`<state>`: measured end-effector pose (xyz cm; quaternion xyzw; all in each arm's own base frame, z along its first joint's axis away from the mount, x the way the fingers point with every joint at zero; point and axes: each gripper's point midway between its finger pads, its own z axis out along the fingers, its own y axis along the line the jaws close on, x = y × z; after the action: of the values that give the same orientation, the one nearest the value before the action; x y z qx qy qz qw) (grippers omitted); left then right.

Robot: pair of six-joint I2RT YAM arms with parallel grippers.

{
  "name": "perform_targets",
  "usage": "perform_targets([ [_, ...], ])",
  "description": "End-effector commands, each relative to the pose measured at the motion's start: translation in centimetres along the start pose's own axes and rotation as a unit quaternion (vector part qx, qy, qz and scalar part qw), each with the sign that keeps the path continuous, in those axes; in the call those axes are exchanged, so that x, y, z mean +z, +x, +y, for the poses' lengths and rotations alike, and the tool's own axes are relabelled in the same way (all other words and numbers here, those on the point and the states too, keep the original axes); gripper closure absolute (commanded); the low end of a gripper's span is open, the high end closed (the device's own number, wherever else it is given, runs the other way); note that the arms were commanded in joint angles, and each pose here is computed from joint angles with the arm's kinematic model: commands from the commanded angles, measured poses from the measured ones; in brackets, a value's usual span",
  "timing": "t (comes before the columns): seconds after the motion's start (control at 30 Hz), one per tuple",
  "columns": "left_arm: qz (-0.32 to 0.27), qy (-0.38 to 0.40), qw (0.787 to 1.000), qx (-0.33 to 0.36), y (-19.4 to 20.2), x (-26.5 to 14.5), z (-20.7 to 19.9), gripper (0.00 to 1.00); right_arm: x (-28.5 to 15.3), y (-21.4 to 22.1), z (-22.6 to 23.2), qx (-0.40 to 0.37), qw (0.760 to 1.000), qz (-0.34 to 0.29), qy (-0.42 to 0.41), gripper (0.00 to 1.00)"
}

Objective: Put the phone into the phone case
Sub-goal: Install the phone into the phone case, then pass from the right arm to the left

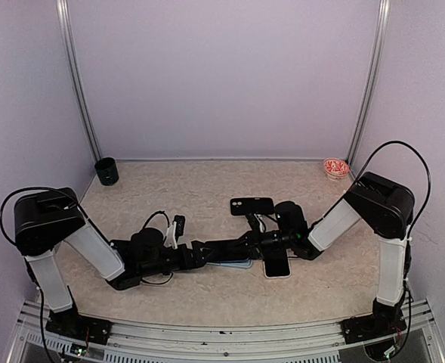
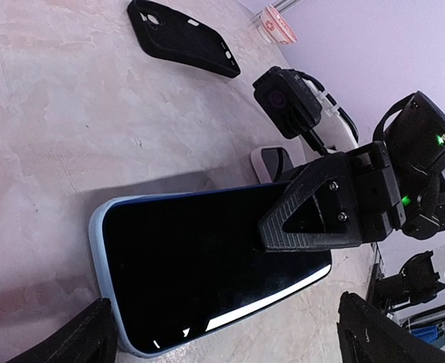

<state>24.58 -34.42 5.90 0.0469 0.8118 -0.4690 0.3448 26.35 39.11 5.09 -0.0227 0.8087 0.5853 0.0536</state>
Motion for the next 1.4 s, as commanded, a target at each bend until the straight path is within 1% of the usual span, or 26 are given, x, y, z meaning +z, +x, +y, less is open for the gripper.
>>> perform_targets([
  [0.0, -0.008, 0.019, 1.000, 0.000, -0.9, -0.5, -1.0, 0.01, -0.2, -0.1, 2.2, -0.070, 0.997, -0.016, -0.002, 1.00],
  [0.17, -0.009, 0.016, 1.000, -0.004, -1.1, -0.6, -0.6, 0.01, -1.0, -0.1, 3.6, -0.111, 0.994, -0.022, -0.008, 1.00],
  [0.47, -0.018, 0.005, 1.000, 0.002, -1.8, -0.9, -0.3, 0.01, -2.3, 0.7, 5.2, -0.156, 0.987, -0.026, -0.024, 1.00],
  [0.7, -0.012, 0.036, 0.999, 0.012, -2.1, -0.5, -1.8, 0.01, -2.7, 1.5, 6.9, -0.203, 0.978, -0.020, -0.047, 1.00],
  [0.93, -0.006, 0.101, 0.995, 0.022, -2.2, -0.8, -4.4, 0.02, -3.1, 2.2, 7.8, -0.235, 0.970, -0.015, -0.060, 1.00],
  [1.1, 0.004, 0.147, 0.989, 0.032, -2.1, -1.0, -6.3, 0.04, -3.2, 2.9, 8.5, -0.261, 0.963, -0.008, -0.072, 1.00],
  [1.37, 0.019, 0.186, 0.982, 0.040, -1.7, -1.2, -7.8, 0.08, -3.0, 4.1, 9.3, -0.300, 0.950, 0.003, -0.088, 1.00],
])
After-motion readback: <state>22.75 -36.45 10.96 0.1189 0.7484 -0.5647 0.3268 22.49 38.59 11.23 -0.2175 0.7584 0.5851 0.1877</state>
